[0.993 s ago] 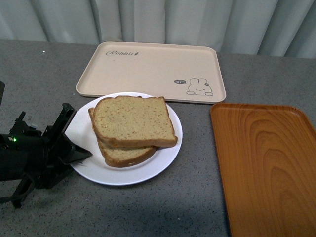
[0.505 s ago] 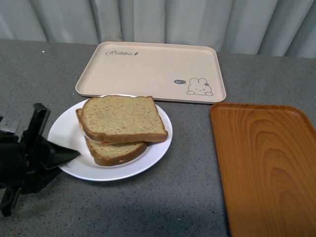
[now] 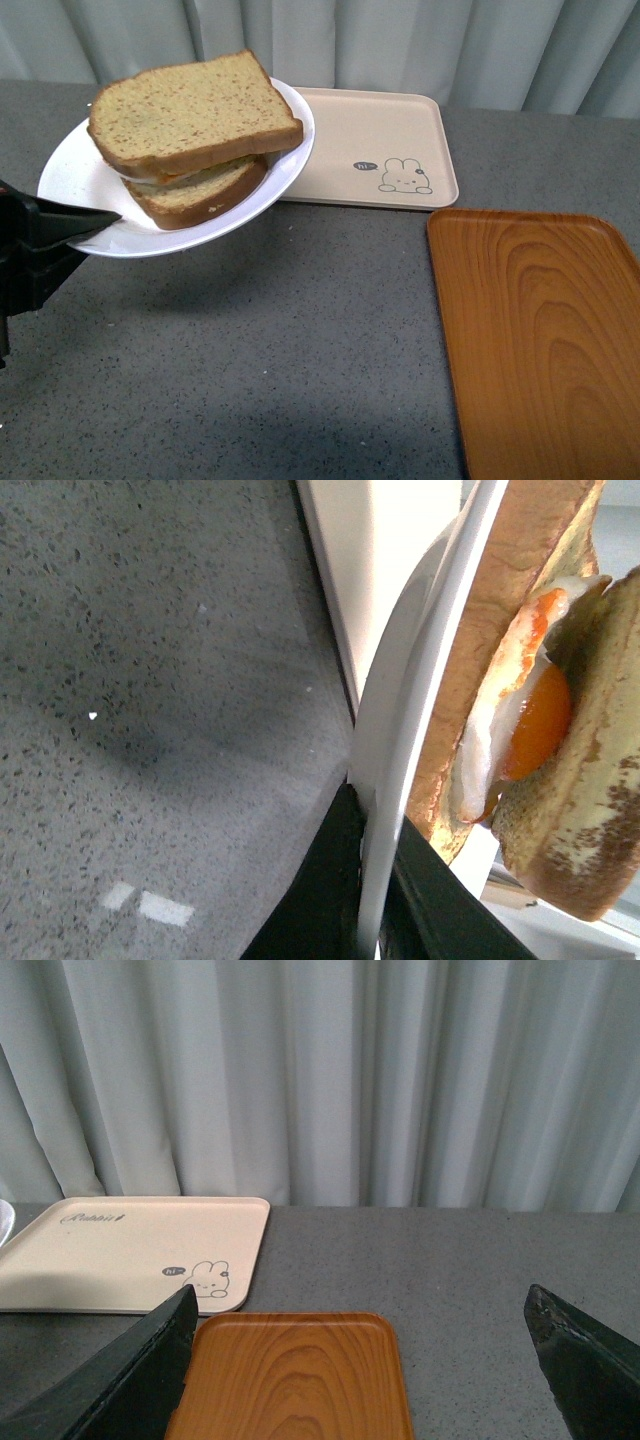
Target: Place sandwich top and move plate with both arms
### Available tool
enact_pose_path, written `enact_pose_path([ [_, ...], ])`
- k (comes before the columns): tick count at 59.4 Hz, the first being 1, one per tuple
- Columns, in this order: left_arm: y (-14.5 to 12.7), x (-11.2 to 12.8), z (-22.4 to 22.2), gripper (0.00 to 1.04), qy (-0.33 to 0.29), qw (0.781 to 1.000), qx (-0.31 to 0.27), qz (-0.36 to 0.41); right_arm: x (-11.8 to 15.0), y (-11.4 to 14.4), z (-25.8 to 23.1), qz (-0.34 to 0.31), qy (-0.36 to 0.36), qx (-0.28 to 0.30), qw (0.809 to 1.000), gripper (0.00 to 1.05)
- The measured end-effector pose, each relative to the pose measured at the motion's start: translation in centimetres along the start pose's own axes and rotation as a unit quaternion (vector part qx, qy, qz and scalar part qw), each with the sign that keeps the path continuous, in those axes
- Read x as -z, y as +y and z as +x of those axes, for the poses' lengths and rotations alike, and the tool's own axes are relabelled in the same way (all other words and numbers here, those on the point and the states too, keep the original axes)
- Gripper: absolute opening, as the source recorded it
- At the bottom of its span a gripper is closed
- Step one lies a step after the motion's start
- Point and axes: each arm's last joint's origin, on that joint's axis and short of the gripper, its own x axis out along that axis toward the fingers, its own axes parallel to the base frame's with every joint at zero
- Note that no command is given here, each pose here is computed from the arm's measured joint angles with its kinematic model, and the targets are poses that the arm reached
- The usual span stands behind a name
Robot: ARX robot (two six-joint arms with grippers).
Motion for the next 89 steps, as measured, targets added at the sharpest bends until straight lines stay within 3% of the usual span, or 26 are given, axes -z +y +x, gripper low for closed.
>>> enact_pose_path([
  [30, -6.2, -1.7, 13.7, 0.04, 0.004, 0.998, -0.029, 0.063, 0.0, 0.0, 0.0, 0.0, 0.0, 0.0, 1.0, 0.96],
  [49, -6.5, -1.5, 19.6, 0.04, 0.001, 0.994, -0.072, 0.085, 0.0, 0.0, 0.0, 0.0, 0.0, 0.0, 1.0, 0.96],
  [68, -6.3, -2.3, 20.7, 0.05, -0.002, 0.991, -0.111, 0.079, 0.0, 0.0, 0.0, 0.0, 0.0, 0.0, 1.0, 0.96],
  [73, -5.6, -2.7, 19.7, 0.23, -0.026, 0.986, -0.13, 0.106, 0.0, 0.0, 0.0, 0.0, 0.0, 0.0, 1.0, 0.96],
  [89, -5.7, -4.4, 13.8, 0.64, -0.07, 0.982, -0.138, 0.111, 0.0, 0.0, 0.0, 0.0, 0.0, 0.0, 1.0, 0.96],
])
